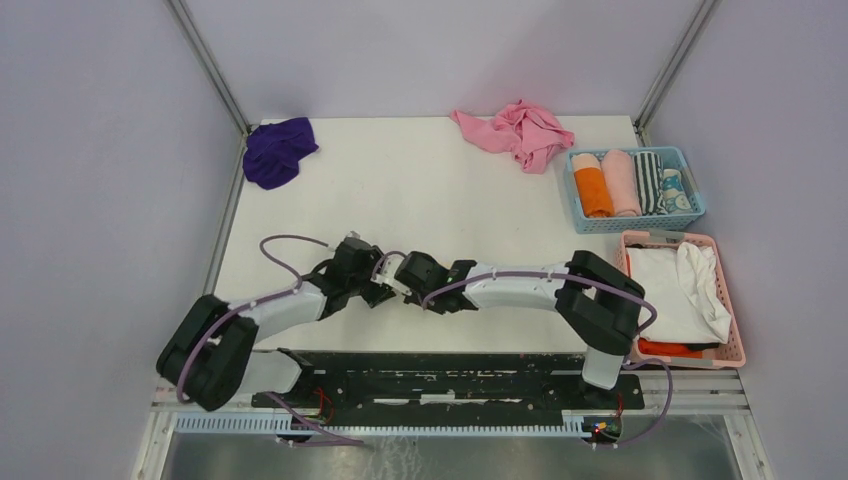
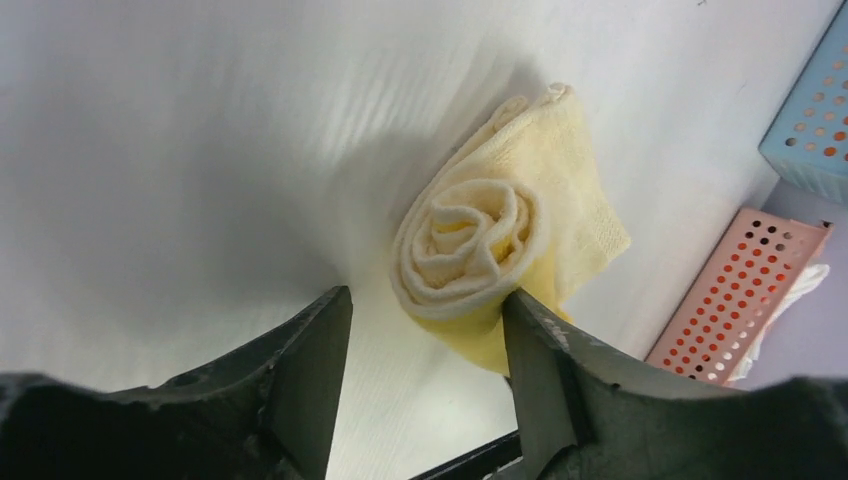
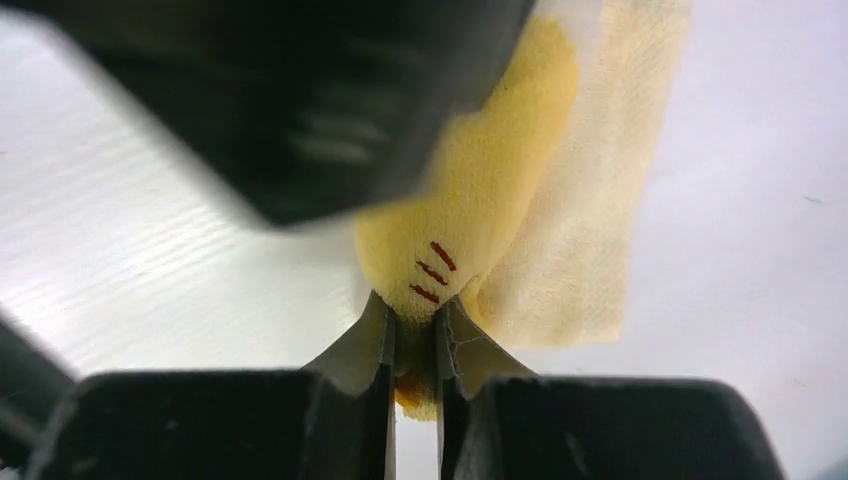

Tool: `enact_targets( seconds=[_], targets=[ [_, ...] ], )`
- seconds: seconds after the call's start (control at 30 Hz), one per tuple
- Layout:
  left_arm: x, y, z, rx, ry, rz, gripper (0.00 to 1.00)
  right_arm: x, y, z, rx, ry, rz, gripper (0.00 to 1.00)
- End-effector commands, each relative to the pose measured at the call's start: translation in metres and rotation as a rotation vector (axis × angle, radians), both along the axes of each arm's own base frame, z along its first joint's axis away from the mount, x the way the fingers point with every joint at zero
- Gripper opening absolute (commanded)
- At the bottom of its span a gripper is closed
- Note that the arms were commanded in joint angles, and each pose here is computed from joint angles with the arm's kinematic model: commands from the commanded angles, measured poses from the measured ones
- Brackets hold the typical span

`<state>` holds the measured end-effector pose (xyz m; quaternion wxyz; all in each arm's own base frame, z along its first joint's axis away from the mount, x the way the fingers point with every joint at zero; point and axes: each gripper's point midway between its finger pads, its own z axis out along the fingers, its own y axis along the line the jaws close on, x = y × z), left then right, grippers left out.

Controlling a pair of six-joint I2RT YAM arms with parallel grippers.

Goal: Roll the towels
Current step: Roll the towel at the center of the board.

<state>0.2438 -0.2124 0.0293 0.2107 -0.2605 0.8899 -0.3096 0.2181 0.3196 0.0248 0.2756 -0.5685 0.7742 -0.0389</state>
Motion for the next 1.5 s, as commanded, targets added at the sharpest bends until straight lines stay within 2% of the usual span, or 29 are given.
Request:
enact_targets(
  seconds=[0.0, 0.23, 0.5, 0.63, 0.83, 0.97, 1.07, 1.23, 1.47],
  targets=[
    [-0.021, 0.053, -0.002, 0.215, -0.009, 0.043, 0.67, -0.059, 0.019, -0.002, 0.212, 0.484, -0.007, 0.09],
    [-0.039, 0.071, 0.026, 0.137, -0.071, 0.129, 0.74, -0.063, 0.037, 0.006, 0.429, 0.859, -0.099, 0.1],
    [-0.042, 0.04, 0.039, -0.108, -0.138, 0.091, 0.75, -0.049, 0.05, 0.008, 0.708, 1.242, -0.202, 0.12],
    [-0.032, 0.027, 0.039, -0.153, -0.143, 0.066, 0.75, -0.041, 0.046, -0.007, 0.751, 1.345, -0.276, 0.11],
    [-0.007, 0.011, 0.041, -0.19, -0.145, 0.084, 0.72, -0.034, 0.04, -0.019, 0.762, 1.38, -0.338, 0.14],
    [-0.001, 0.008, 0.016, -0.135, -0.073, 0.076, 0.62, -0.032, 0.035, -0.026, 0.75, 1.349, -0.37, 0.21],
    [-0.006, 0.009, -0.008, -0.081, 0.006, 0.059, 0.55, -0.029, 0.029, -0.024, 0.724, 1.257, -0.369, 0.29],
    [-0.021, 0.022, -0.042, -0.004, 0.119, 0.094, 0.52, -0.01, 0.012, -0.004, 0.659, 0.994, -0.39, 0.51],
    [-0.03, 0.035, -0.061, 0.091, 0.183, 0.108, 0.52, 0.004, -0.018, 0.032, 0.462, 0.513, -0.387, 0.65]
  ],
)
